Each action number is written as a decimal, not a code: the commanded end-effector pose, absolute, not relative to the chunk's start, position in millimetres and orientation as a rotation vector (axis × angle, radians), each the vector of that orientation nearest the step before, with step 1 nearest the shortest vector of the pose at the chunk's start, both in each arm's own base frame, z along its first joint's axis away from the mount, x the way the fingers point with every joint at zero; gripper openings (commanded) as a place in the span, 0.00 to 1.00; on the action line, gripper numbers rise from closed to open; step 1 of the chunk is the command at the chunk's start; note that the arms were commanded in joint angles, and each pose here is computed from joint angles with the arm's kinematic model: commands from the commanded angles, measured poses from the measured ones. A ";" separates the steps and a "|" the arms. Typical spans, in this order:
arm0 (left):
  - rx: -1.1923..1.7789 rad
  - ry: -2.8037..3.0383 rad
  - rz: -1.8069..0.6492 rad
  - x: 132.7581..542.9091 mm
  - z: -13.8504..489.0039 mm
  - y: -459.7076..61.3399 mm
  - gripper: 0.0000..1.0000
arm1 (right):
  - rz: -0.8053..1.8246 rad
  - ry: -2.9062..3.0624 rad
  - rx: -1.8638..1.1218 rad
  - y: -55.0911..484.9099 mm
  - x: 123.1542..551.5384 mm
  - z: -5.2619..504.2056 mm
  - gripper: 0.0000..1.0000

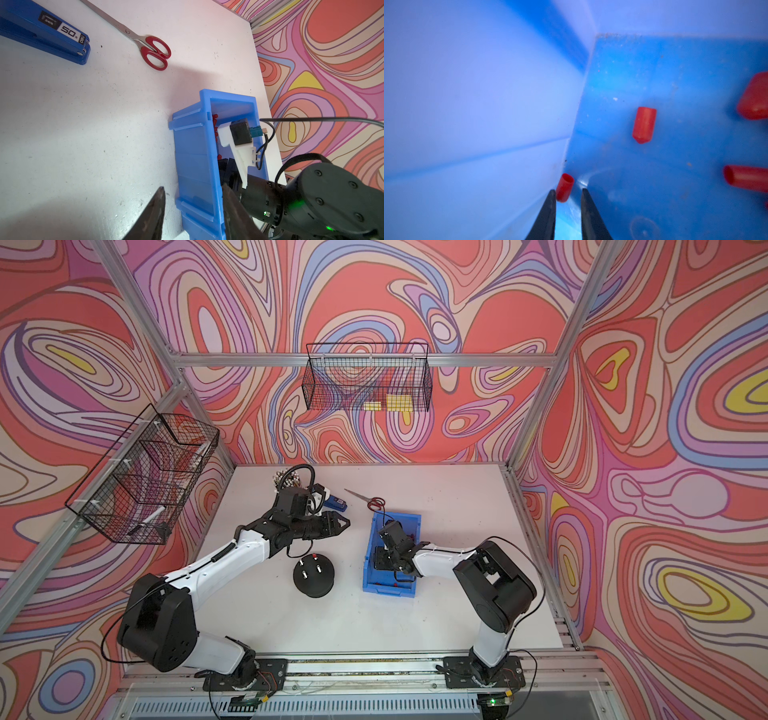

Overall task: Cover the protruding screws with screw protection sleeves
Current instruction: Pick up the screw protection sleeve from the storage box.

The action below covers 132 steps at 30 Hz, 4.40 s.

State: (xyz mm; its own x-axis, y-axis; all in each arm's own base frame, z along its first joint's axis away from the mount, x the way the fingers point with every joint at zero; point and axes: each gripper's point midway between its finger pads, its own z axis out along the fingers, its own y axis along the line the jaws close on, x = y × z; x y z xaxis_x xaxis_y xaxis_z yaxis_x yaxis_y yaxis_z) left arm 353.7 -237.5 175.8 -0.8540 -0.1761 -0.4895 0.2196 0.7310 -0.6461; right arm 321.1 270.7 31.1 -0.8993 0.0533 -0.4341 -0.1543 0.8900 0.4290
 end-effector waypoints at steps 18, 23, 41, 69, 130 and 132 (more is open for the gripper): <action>0.040 2.386 -1.008 355.0 180.5 -243.9 0.47 | 0.514 2.656 -0.101 257.4 321.3 22.2 0.12; 0.046 2.376 -1.003 355.5 184.8 -243.4 0.47 | 0.531 2.634 -0.137 261.6 324.4 29.0 0.01; 0.954 2.041 -0.910 290.5 303.1 -251.9 0.56 | 0.800 2.248 -0.514 269.5 283.1 182.7 0.00; 1.275 2.003 -1.378 209.1 295.6 -286.5 0.32 | 1.232 1.792 -0.837 302.5 222.5 286.2 0.00; 0.537 0.884 -1.508 214.0 512.6 -241.6 0.00 | 1.325 0.944 -0.710 302.6 227.2 498.8 0.33; 0.505 0.877 -1.523 216.8 511.7 -239.6 0.00 | 1.310 0.940 -0.694 300.4 228.6 501.7 0.33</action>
